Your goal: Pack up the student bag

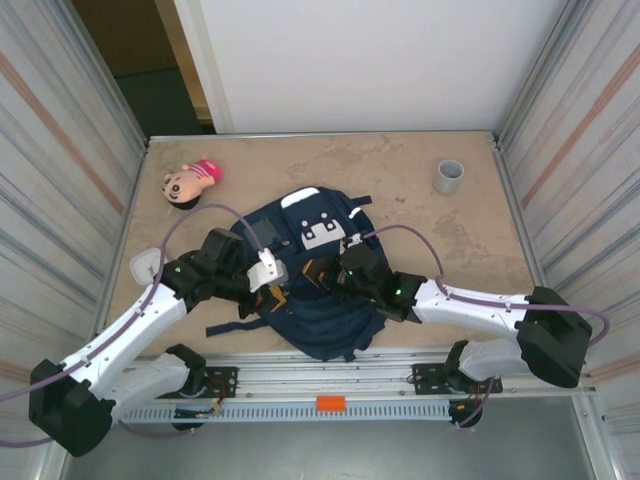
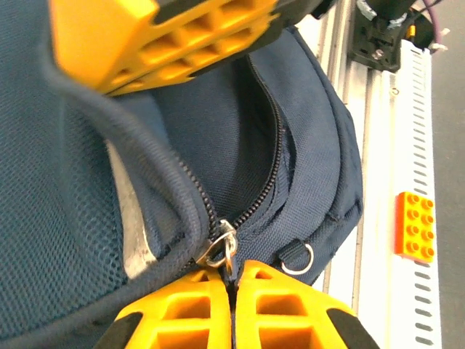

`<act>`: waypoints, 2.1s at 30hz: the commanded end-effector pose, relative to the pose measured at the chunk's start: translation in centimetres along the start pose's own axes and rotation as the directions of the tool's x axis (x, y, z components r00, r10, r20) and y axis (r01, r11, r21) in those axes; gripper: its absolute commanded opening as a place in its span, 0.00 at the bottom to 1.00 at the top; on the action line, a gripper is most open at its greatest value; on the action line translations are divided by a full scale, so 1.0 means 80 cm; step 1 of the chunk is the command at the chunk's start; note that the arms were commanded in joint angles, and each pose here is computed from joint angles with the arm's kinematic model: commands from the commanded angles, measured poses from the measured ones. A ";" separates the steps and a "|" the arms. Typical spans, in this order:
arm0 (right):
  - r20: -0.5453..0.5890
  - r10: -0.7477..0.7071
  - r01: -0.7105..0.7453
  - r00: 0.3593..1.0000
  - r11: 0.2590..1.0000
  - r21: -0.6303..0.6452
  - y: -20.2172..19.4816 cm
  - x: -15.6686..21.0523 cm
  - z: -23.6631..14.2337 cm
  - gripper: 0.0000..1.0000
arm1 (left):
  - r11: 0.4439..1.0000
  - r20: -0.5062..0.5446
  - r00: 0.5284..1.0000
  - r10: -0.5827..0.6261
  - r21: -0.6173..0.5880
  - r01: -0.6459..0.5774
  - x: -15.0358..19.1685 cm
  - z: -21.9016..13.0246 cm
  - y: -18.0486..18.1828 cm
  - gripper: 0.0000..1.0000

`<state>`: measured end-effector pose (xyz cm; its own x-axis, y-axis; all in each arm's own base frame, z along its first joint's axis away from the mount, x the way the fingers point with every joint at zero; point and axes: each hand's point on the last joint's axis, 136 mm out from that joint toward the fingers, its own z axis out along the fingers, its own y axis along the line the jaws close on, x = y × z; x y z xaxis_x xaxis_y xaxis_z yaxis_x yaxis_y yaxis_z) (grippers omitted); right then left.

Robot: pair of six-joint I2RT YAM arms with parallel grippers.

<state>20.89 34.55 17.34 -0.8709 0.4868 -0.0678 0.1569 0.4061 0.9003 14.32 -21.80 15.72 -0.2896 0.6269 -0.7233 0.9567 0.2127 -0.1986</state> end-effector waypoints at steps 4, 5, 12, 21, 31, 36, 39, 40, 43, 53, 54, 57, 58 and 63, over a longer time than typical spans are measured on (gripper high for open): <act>-0.004 -0.128 0.128 0.992 0.989 0.069 -0.007 -0.018 -0.014 0.01 | 0.996 0.093 0.993 0.078 0.042 -0.082 -0.045 -0.007 -0.021 0.26; -0.020 -0.159 0.160 0.987 0.983 0.087 -0.009 -0.020 -0.020 0.01 | 0.995 0.090 0.991 0.096 0.024 -0.099 -0.044 -0.010 -0.020 0.32; -0.146 -0.328 0.347 0.933 0.927 0.139 -0.027 -0.058 -0.054 0.01 | 0.927 0.031 0.943 0.333 -0.192 -0.321 -0.039 -0.030 0.007 0.59; -0.282 -0.391 0.412 0.876 0.911 0.018 -0.014 -0.092 -0.050 0.01 | 0.823 -0.077 0.875 0.477 -0.310 -0.476 -0.048 -0.012 0.061 0.65; -0.305 -0.424 0.433 0.853 0.900 -0.039 0.006 -0.094 -0.055 0.01 | 0.832 -0.022 0.862 0.506 -0.250 -0.495 -0.074 0.043 0.079 0.65; -0.287 -0.433 0.434 0.855 0.899 -0.061 0.019 -0.099 -0.064 0.01 | 0.854 -0.025 0.879 0.476 -0.227 -0.469 -0.061 0.067 0.089 0.62; -0.292 -0.434 0.433 0.852 0.899 -0.073 0.023 -0.099 -0.068 0.01 | 0.850 -0.001 0.878 0.479 -0.249 -0.464 -0.068 0.073 0.095 0.56; -0.294 -0.434 0.432 0.852 0.899 -0.073 0.023 -0.099 -0.069 0.01 | 0.848 0.010 0.878 0.479 -0.266 -0.459 -0.071 0.074 0.100 0.52; -0.287 -0.437 0.437 0.852 0.897 -0.070 0.023 -0.102 -0.073 0.02 | 0.845 0.068 0.869 0.491 -0.279 -0.456 -0.083 0.079 0.099 0.37; -0.172 -0.442 0.466 0.881 0.872 0.150 0.003 -0.116 -0.119 0.35 | 0.897 0.264 0.864 0.428 -0.239 -0.371 -0.102 0.081 0.077 0.00; -0.148 -0.455 0.477 0.878 0.857 0.197 0.001 -0.116 -0.128 0.38 | 0.904 0.278 0.866 0.416 -0.229 -0.361 -0.102 0.082 0.075 0.00; -0.094 -0.503 0.502 0.859 0.794 0.342 -0.009 -0.114 -0.156 0.40 | 0.923 0.306 0.873 0.379 -0.195 -0.332 -0.104 0.083 0.070 0.00; -0.082 -0.517 0.506 0.852 0.773 0.383 -0.011 -0.112 -0.165 0.40 | 0.925 0.310 0.874 0.374 -0.188 -0.329 -0.104 0.083 0.069 0.00; -0.034 -0.591 0.518 0.806 0.678 0.522 -0.013 -0.089 -0.189 0.39 | 0.931 0.313 0.879 0.361 -0.175 -0.320 -0.105 0.082 0.066 0.00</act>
<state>19.77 22.41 24.32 -0.8499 0.0765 -0.5214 -0.2379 0.8272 0.5091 22.69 -29.81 14.22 0.0864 0.4791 -0.8735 0.9689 0.1636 0.1856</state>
